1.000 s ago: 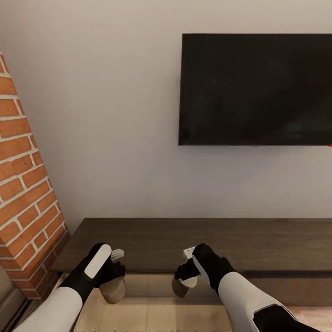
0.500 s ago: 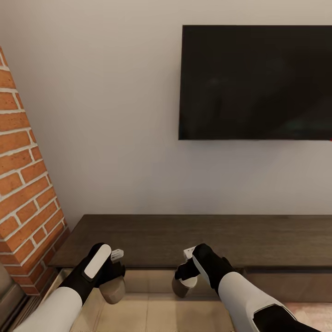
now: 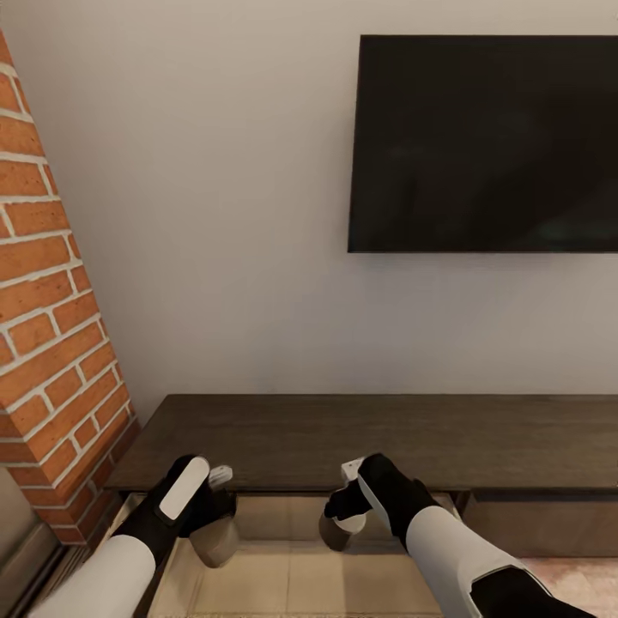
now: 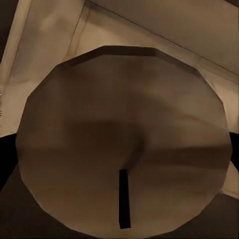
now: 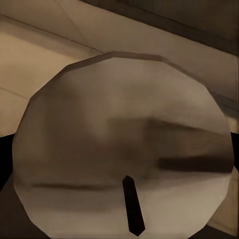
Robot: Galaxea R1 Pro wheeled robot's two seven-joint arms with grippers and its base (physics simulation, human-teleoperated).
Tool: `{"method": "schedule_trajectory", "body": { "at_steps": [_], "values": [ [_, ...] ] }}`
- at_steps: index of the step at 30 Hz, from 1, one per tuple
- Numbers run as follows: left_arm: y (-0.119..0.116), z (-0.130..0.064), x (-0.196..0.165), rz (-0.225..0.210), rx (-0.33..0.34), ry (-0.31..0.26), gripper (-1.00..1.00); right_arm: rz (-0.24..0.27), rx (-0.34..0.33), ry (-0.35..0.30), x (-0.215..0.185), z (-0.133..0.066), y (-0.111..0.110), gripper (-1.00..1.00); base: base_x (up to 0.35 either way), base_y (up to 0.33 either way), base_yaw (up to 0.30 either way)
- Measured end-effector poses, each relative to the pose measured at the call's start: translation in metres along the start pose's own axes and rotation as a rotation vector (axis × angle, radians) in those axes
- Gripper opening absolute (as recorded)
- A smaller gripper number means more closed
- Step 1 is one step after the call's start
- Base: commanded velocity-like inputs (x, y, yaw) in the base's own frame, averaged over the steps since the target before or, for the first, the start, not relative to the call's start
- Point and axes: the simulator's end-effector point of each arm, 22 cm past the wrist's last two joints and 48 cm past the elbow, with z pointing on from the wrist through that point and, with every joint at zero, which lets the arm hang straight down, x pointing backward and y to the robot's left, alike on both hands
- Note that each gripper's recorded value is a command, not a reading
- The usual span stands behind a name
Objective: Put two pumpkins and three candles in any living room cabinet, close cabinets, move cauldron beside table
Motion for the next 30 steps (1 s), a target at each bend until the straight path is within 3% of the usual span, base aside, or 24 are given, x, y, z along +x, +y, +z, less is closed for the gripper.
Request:
{"method": "schedule_trajectory", "body": {
  "at_steps": [3,11,23,24,25,26,27,30],
  "values": [
    [-0.005,0.002,0.009,-0.003,0.019,0.018,-1.0,-0.008,-0.013,-0.01,-0.002,-0.001,0.002,-1.0,-0.211,0.0,0.0],
    [-0.016,-0.004,0.006,0.001,0.047,-0.002,-1.0,-0.018,-0.027,-0.039,-0.007,0.0,0.005,-1.0,-0.312,0.0,0.0],
    [-0.005,0.001,0.003,-0.014,0.009,-0.017,-1.0,-0.029,-0.012,-0.075,-0.014,0.002,0.008,-1.0,-0.019,0.0,0.0],
    [0.004,0.008,-0.004,-0.076,-0.021,-0.058,-1.0,-0.006,0.066,-0.084,-0.013,0.003,-0.01,-1.0,0.0,0.0,0.0],
    [0.006,0.01,-0.005,-0.084,-0.029,-0.063,-1.0,-0.025,0.251,-0.08,-0.008,0.0,-0.05,-1.0,0.0,0.0,0.0],
    [0.005,0.01,-0.006,-0.098,-0.023,-0.066,-1.0,-0.022,0.287,-0.077,-0.005,0.0,-0.057,-1.0,0.0,0.0,0.0],
    [0.006,0.01,-0.007,-0.097,-0.024,-0.069,-1.0,0.043,0.241,-0.08,-0.002,0.004,-0.048,-1.0,0.0,0.0,0.0],
    [-0.002,0.007,-0.008,-0.07,-0.022,-0.084,-1.0,0.085,0.236,-0.069,0.004,0.007,-0.047,-1.0,0.0,0.0,0.0]
  ]
}}
